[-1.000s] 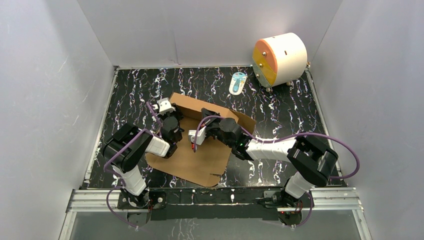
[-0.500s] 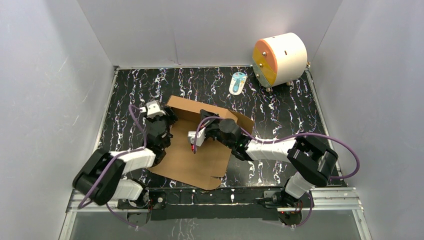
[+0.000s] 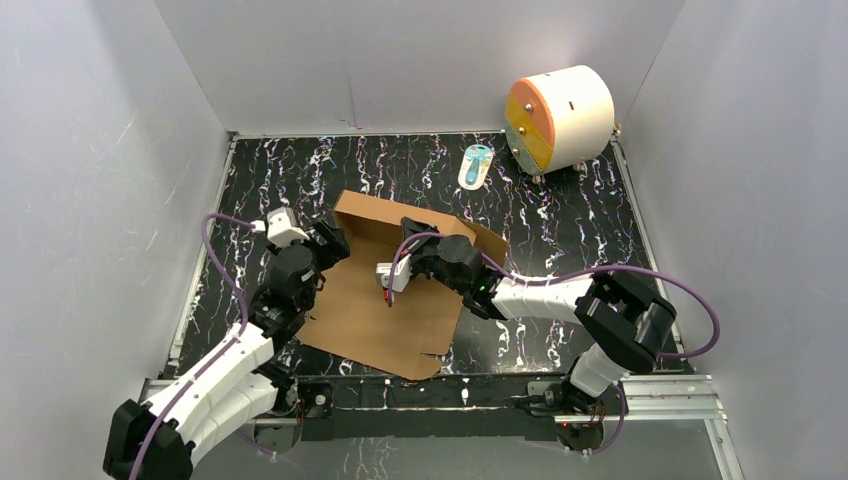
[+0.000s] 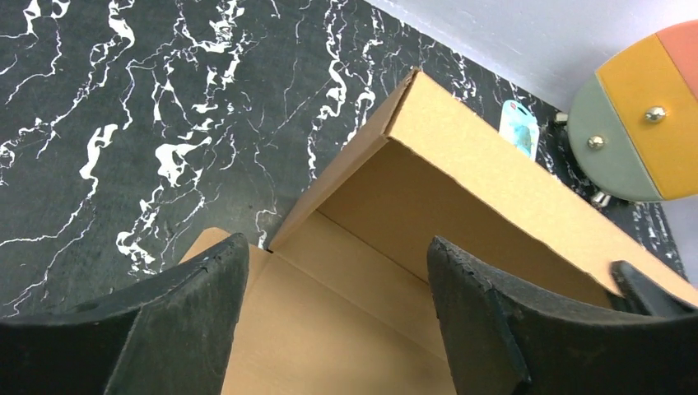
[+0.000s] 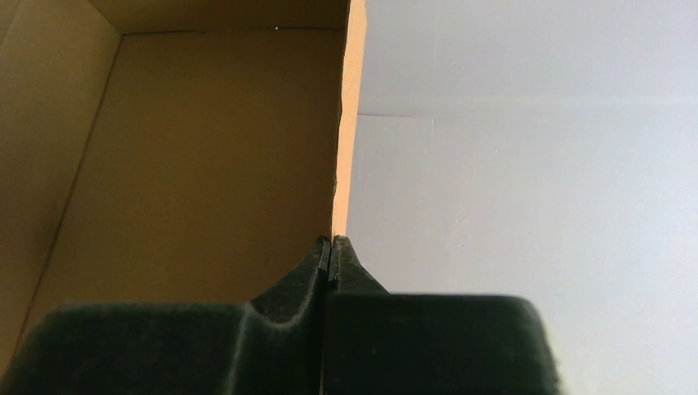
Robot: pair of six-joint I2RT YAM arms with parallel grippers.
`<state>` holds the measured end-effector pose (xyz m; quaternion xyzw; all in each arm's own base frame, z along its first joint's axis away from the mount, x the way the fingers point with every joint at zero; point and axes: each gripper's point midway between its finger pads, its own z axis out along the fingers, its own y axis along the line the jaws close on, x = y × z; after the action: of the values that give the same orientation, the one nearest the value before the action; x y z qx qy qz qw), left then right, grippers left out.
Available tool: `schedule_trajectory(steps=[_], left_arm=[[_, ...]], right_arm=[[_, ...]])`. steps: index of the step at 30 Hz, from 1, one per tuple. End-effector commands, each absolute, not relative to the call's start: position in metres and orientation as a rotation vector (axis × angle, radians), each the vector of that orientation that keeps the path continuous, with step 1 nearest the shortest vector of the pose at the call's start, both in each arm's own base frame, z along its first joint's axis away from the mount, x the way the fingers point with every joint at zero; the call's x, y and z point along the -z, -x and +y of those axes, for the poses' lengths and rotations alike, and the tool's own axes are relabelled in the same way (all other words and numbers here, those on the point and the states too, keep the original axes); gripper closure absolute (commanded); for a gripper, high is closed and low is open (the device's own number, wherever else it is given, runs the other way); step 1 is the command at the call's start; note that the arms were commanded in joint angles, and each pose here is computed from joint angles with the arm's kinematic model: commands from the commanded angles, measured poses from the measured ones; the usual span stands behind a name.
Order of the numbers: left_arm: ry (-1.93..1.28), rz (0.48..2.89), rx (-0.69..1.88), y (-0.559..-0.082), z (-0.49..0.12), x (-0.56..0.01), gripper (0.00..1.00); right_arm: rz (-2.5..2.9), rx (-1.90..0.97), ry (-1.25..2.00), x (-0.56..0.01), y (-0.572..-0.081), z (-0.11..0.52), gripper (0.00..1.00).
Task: Fold the paper box
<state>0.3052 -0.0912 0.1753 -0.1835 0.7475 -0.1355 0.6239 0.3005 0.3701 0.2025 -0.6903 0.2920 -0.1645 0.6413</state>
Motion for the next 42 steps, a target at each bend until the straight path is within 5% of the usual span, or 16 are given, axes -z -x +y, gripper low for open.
schedule_trajectory(steps=[1,12,19,30,42], left_arm=[[0.451,1.822,0.321,-0.291,-0.090,-0.197,0.21],[0.376,1.991,0.310,-0.312,-0.088,-0.233,0.14],[0.392,2.082,0.612,-0.341,-0.091,-0.235,0.15],[0.331,2.135,0.719,-0.368,-0.105,-0.239,0.15],[0.246,2.148,0.980,-0.366,-0.140,-0.238,0.17]], right_arm=[[0.640,0.377,1.547,-0.222,-0.306,0.377,1.00],[0.702,0.267,1.523,-0.250,-0.290,0.363,0.80],[0.855,0.028,1.455,-0.271,-0.266,0.352,0.53],[1.368,-0.243,1.075,-0.298,-0.251,0.302,0.27],[1.539,-0.320,0.950,-0.288,-0.234,0.273,0.22]])
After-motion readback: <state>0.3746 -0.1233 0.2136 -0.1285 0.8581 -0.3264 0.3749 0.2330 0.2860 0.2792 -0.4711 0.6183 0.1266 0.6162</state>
